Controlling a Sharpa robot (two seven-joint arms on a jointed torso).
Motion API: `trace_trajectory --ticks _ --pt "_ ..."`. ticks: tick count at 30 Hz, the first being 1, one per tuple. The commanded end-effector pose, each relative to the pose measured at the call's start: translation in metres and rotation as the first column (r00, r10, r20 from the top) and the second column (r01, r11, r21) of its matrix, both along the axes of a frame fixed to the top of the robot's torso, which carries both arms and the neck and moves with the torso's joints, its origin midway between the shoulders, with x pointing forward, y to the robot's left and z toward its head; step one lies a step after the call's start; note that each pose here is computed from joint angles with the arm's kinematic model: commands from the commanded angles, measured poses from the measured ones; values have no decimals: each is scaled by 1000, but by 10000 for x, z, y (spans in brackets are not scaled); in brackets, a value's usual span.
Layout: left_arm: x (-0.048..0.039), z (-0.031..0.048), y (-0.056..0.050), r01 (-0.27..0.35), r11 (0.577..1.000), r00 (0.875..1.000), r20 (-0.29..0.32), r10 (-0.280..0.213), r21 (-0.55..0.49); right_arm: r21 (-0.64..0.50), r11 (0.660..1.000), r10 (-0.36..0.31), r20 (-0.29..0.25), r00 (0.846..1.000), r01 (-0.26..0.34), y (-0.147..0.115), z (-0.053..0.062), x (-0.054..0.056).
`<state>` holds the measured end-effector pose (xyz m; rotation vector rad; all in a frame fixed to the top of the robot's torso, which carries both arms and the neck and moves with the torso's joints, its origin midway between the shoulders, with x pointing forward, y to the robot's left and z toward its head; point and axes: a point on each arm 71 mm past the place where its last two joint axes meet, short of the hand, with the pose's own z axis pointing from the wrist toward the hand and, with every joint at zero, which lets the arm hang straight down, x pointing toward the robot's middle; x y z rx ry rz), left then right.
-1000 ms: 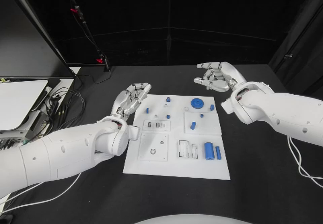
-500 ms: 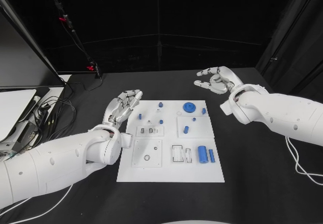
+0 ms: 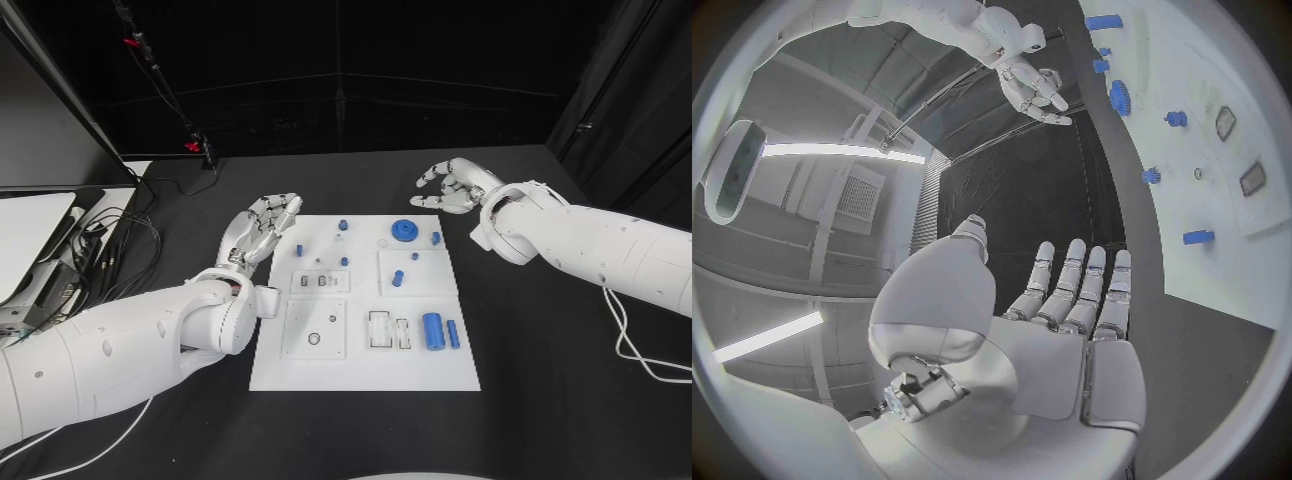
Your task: Assemble the parts on the task board
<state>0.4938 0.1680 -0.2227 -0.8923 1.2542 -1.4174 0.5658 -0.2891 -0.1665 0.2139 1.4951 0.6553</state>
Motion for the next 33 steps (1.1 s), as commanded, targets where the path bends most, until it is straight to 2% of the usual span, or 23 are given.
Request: trace_trajectory --ticks 1,15,33 --pt "-67 195 -13 44 997 963 268 -27 -59 -129 991 26 -66 997 -35 46 -82 37" --pt "-68 190 -1 42 997 963 268 -25 -58 -208 975 55 -121 991 -79 177 -221 60" --pt "-67 188 4 41 997 964 266 -24 -58 -290 952 63 -136 989 -100 305 -295 83"
